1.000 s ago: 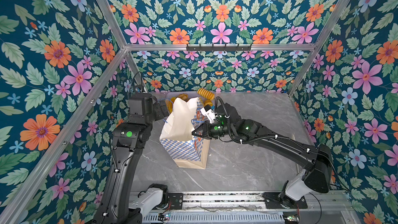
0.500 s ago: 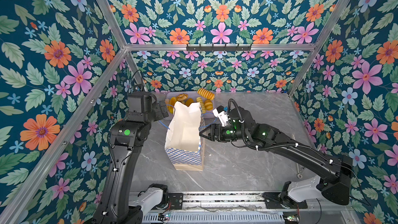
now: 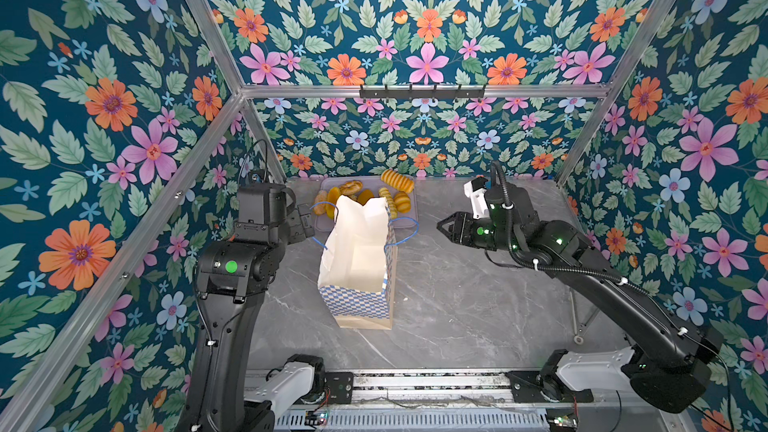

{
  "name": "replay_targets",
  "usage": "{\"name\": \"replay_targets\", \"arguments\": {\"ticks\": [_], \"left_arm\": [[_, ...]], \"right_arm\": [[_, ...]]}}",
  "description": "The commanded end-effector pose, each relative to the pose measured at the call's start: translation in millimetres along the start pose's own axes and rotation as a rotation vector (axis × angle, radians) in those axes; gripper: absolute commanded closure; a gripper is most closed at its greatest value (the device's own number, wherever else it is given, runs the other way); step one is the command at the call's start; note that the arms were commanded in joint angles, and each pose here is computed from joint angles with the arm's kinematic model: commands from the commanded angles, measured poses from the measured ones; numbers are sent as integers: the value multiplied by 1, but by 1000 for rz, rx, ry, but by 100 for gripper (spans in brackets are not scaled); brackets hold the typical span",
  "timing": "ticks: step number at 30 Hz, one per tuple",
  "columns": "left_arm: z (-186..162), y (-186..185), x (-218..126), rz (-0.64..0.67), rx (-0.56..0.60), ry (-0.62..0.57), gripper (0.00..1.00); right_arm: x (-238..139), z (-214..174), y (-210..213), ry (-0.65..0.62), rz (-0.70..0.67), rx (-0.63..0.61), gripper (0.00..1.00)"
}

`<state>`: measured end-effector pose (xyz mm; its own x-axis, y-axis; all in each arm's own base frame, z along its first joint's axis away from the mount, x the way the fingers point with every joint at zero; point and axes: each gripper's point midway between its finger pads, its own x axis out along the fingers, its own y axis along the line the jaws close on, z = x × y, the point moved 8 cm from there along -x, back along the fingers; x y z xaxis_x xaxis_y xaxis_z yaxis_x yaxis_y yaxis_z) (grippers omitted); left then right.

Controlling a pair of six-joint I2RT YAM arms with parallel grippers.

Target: Place the fake bread into the paper bag

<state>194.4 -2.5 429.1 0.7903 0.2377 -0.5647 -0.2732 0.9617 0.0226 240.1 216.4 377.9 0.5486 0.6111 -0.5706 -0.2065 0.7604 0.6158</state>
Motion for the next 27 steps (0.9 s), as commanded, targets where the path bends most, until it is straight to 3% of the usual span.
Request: {"name": "replay_targets", "arguments": {"ticks": [1, 5, 10, 20, 27], "left_arm": [[-18, 3, 2, 9, 8, 73, 6], [-41, -4, 11, -69, -15, 138, 6], [-60, -16, 29, -145, -31, 199, 6], [-73, -29, 58, -185, -31, 219, 12], [-77, -36, 61, -249, -56, 206, 20]], "right_arm": [[12, 6, -19, 62, -91, -17, 47], [39, 21, -41, 88, -179, 7, 45], [80, 40, -68, 114, -182, 89, 44], [194, 59, -100, 274, -274, 110, 58], [248, 68, -118, 279, -326, 108, 62]]}}
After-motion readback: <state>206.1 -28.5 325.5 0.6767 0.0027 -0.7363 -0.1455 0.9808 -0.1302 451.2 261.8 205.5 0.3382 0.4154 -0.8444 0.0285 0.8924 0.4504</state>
